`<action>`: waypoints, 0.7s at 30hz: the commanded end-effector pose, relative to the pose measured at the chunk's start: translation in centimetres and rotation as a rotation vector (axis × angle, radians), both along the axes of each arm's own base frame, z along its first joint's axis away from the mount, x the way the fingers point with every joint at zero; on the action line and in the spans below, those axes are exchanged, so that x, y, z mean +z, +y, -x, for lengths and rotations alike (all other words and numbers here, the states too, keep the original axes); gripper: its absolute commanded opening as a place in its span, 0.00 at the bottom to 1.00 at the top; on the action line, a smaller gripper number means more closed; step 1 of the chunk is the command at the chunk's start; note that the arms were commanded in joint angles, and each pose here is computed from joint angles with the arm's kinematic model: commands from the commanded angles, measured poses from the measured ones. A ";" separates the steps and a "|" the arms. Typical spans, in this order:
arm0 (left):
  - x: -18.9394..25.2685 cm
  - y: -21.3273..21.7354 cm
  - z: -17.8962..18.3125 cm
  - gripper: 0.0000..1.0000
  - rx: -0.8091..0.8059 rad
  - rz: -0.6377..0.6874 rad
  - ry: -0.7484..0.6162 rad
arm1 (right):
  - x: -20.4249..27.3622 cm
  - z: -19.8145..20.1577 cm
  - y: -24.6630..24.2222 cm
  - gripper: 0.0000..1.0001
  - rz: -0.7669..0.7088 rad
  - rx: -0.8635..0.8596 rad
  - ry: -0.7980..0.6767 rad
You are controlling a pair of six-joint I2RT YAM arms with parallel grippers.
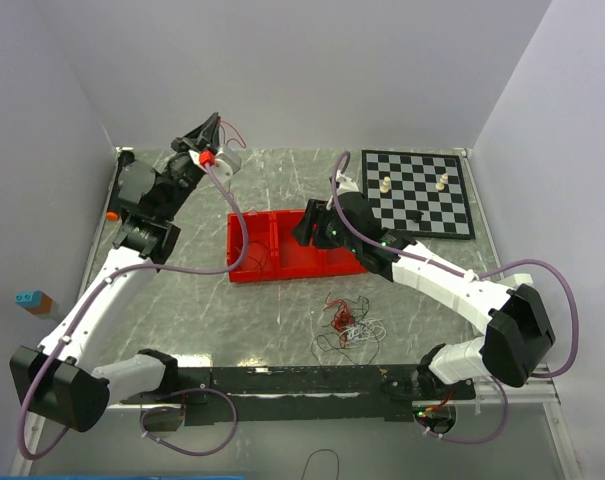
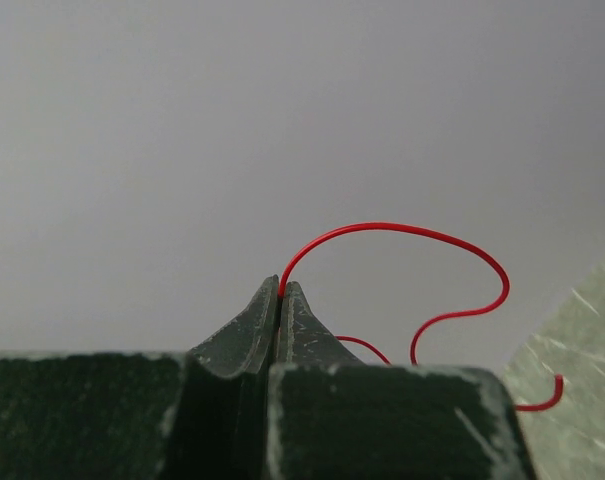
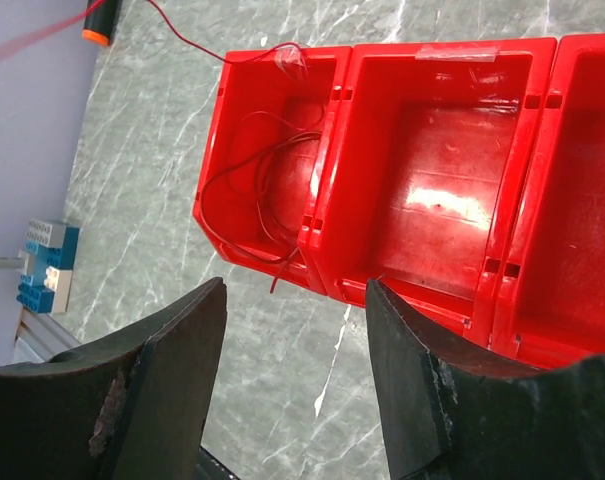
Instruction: Untangle the cables
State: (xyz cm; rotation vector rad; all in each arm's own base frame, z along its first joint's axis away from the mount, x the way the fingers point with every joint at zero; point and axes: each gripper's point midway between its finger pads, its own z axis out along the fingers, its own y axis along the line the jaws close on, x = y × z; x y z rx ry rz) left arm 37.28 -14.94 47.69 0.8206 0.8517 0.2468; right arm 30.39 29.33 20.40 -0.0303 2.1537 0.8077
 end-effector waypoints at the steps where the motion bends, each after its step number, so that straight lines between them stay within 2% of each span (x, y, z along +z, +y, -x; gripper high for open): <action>1: -4.2 1.1 -1.6 0.01 0.079 0.001 0.155 | 1.7 0.0 -1.0 0.64 -0.022 -0.027 -0.039; 7: -9.1 0.3 -1.9 0.01 0.051 0.059 0.425 | 1.5 0.1 -1.5 0.64 -0.010 -0.047 -0.037; 11: -9.9 -2.1 0.4 0.01 -0.109 0.101 0.583 | 1.1 -0.1 -1.9 0.64 -0.010 -0.064 -0.031; 13: -9.5 -3.6 2.5 0.01 -0.226 0.105 0.613 | 0.8 0.0 -1.9 0.64 -0.010 -0.066 -0.026; 16: -9.3 -5.2 4.2 0.01 -0.313 0.114 0.632 | 0.5 -0.1 -2.0 0.64 -0.012 -0.070 -0.018; 19: -9.7 -6.3 4.9 0.01 -0.343 0.104 0.663 | 0.2 0.0 -2.1 0.64 -0.016 -0.074 -0.011; 21: -10.7 -6.3 4.3 0.01 -0.303 0.099 0.675 | 0.2 0.1 -2.2 0.64 -0.016 -0.077 -0.013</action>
